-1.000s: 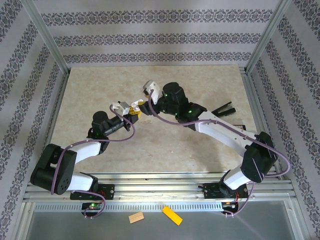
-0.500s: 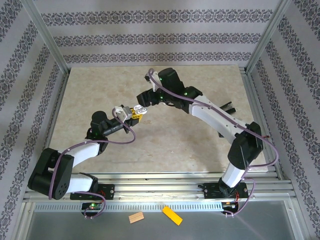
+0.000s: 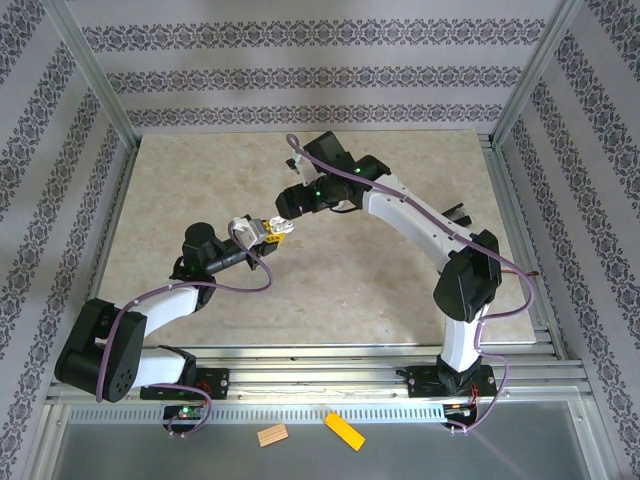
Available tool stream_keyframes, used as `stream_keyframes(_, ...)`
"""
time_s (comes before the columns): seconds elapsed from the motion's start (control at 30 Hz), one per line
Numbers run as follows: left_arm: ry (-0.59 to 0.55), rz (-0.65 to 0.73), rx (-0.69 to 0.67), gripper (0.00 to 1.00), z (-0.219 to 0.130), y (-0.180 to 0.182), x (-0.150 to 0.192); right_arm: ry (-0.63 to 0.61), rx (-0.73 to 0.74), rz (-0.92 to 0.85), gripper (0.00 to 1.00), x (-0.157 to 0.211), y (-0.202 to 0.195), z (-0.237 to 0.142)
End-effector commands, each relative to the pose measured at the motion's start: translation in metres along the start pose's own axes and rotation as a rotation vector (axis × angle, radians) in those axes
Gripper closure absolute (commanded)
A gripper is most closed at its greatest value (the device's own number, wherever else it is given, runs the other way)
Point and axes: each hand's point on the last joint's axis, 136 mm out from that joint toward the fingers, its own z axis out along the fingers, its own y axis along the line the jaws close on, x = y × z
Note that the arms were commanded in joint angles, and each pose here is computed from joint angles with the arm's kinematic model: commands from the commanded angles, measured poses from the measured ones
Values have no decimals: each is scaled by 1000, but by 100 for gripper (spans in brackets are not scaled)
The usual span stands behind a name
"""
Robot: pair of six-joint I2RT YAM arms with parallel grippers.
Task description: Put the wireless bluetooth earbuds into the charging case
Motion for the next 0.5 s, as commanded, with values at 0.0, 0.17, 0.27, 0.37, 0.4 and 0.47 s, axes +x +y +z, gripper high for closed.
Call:
stream_keyframes(0.0, -41, 34, -34, 98, -2, 4, -17, 93, -17, -37, 25, 21, 2, -4)
stream_keyframes(0.17, -53, 23, -40, 100, -3, 5, -19, 103, -18, -79, 25, 30, 2, -11)
stream_keyframes(0.27, -52, 21, -34, 100, -2, 4, -18, 45, -10, -94, 25, 24, 0, -20)
stream_keyframes(0.37, -55, 17, -22, 100, -2, 3, -19, -19, -16, -119, 26, 16, 2, -31)
stream_keyframes(0.4, -55, 16, -17, 100, -1, 2, -18, -35, -26, -144, 26, 15, 5, -35)
stream_keyframes(0.47, -56, 18, 5, 100, -1, -2, -18, -64, -58, -216, 26, 15, 13, -41)
